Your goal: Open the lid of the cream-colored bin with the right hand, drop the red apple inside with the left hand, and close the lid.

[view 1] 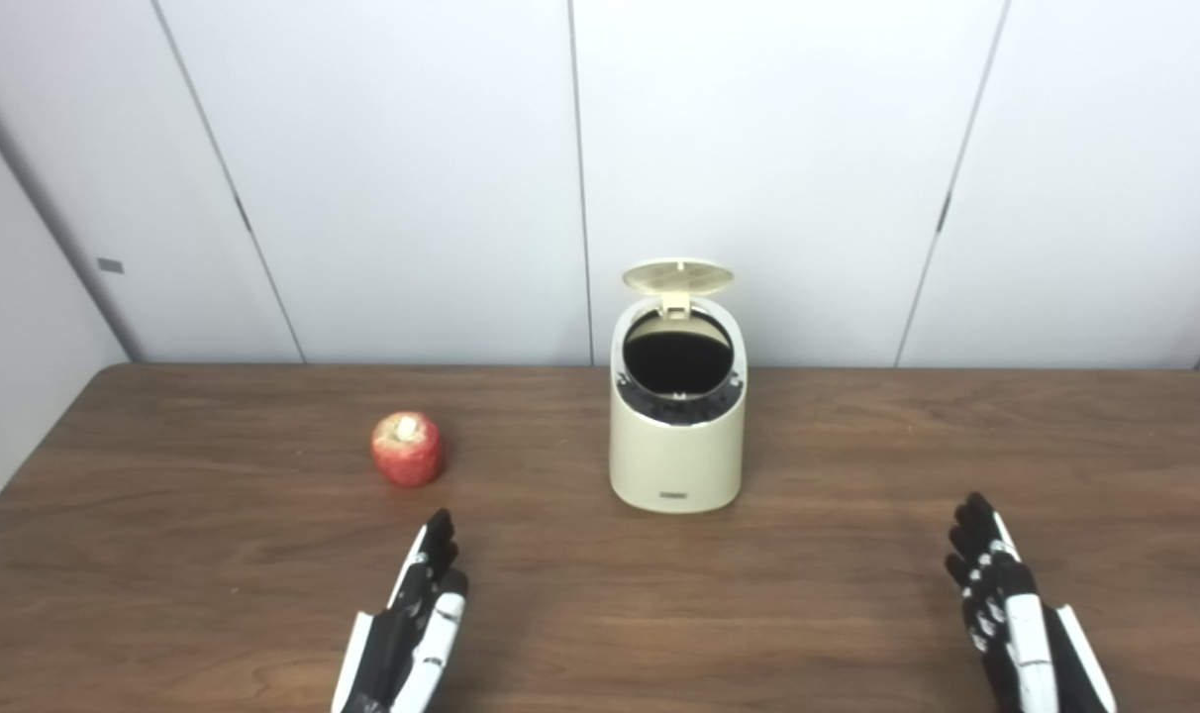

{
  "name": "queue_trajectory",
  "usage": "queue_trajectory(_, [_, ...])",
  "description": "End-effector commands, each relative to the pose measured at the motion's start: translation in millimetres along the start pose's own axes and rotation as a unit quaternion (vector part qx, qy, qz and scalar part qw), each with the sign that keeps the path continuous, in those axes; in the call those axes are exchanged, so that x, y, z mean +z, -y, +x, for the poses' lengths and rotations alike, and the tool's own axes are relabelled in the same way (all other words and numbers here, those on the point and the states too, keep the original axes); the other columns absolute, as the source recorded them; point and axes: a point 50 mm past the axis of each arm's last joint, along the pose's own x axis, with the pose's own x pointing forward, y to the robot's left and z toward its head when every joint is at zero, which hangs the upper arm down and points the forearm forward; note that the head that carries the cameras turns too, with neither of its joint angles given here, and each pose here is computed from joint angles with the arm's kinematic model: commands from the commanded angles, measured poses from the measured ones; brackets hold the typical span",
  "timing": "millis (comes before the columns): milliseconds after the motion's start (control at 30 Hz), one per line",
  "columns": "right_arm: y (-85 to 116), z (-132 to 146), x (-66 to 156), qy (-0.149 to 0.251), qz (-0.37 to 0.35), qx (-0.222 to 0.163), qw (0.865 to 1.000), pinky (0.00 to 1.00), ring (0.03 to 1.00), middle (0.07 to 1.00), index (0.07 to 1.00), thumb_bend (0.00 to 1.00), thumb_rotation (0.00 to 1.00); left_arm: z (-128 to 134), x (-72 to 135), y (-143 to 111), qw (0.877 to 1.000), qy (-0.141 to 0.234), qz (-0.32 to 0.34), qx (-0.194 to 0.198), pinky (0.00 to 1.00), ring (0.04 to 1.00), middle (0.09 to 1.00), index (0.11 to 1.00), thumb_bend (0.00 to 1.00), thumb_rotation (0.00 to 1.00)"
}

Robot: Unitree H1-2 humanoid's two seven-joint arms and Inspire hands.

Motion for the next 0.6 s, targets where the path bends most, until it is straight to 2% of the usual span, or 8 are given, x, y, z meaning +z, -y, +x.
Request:
queue_trajectory(0, [11,2,-2,0.019,-0.006,0.0,1.0,1.0,1.0,1.0,1.0,0.58,1.0,-15,0,6,1.0,-0.002,-0.003,0.008,1.0,1.0,0.996,1.0,0.41,0.64])
queue_trajectory(200, [16,2,-5,0.01,-0.002,0.006,1.0,1.0,1.0,1.0,0.995,0.63,1.0,-17,-3,13,1.0,-0.008,-0.001,0.011,1.0,1.0,0.988,1.0,0.4,0.6])
queue_trajectory(333, [12,2,-1,0.007,0.004,0.006,1.0,1.0,1.0,0.986,0.975,0.66,1.0,-16,-5,16,1.0,-0.008,0.006,0.015,1.0,0.998,0.984,1.0,0.42,0.62])
queue_trajectory(567, [6,4,7,0.008,0.012,0.004,1.0,1.0,0.996,0.97,0.958,0.65,1.0,-15,-5,15,1.0,-0.004,0.017,0.017,1.0,1.0,0.993,1.0,0.48,0.64])
